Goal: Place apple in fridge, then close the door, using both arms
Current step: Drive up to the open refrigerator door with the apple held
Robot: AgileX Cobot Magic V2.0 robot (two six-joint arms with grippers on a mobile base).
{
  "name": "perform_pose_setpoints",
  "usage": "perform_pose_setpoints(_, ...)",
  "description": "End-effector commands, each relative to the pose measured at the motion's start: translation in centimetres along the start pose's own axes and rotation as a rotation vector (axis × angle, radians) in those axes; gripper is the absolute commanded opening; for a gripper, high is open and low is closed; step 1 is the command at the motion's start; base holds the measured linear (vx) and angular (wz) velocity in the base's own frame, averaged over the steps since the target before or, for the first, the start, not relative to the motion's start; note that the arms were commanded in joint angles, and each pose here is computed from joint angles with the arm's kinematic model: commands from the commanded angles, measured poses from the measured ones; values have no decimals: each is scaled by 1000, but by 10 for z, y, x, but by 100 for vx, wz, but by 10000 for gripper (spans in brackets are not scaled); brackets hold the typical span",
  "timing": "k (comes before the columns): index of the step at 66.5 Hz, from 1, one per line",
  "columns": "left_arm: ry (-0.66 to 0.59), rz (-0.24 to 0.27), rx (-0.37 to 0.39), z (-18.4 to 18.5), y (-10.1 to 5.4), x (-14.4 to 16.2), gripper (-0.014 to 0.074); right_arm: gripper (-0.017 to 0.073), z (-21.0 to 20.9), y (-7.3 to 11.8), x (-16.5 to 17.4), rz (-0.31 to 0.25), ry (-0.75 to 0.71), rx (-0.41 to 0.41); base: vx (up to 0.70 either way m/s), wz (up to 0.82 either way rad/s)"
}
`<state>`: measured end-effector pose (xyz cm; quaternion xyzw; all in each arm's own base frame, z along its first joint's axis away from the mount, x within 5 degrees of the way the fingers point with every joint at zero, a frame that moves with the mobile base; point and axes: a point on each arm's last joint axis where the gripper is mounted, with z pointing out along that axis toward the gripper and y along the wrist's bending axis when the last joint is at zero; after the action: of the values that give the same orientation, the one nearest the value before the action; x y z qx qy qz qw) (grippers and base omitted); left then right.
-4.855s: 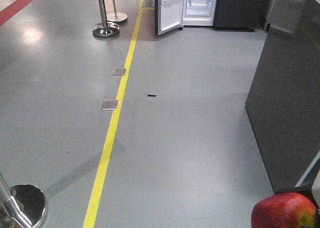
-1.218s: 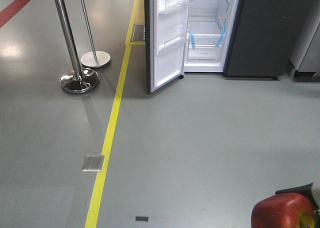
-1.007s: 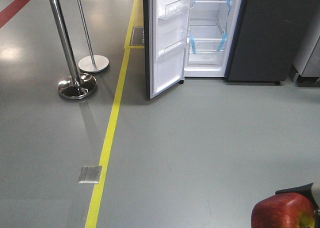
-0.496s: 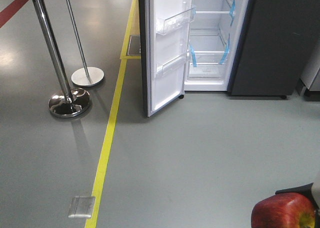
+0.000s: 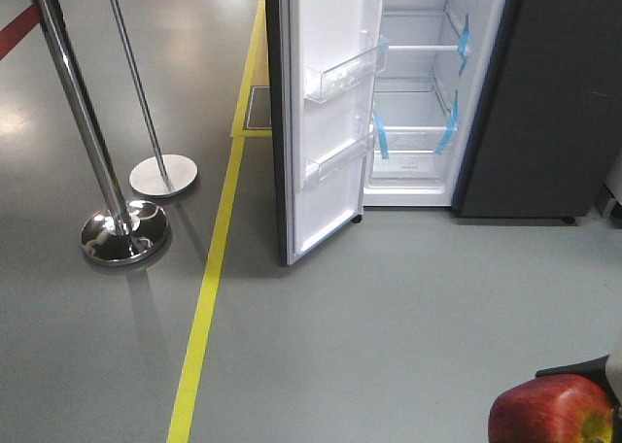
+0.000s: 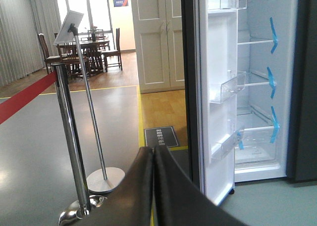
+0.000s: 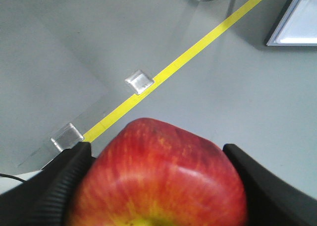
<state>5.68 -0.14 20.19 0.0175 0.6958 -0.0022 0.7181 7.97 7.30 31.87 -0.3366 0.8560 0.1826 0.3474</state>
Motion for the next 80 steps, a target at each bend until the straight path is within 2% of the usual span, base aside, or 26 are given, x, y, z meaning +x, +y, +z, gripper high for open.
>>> perform_pose_setpoints(1, -57, -17, 4, 0, -1, 1, -6, 150, -7, 0, -12, -5, -92, 9, 32, 1)
perform_pose_setpoints(80, -57, -17, 4, 0, -1, 1, -6, 150, -7, 0, -12, -5, -91, 9, 28, -3)
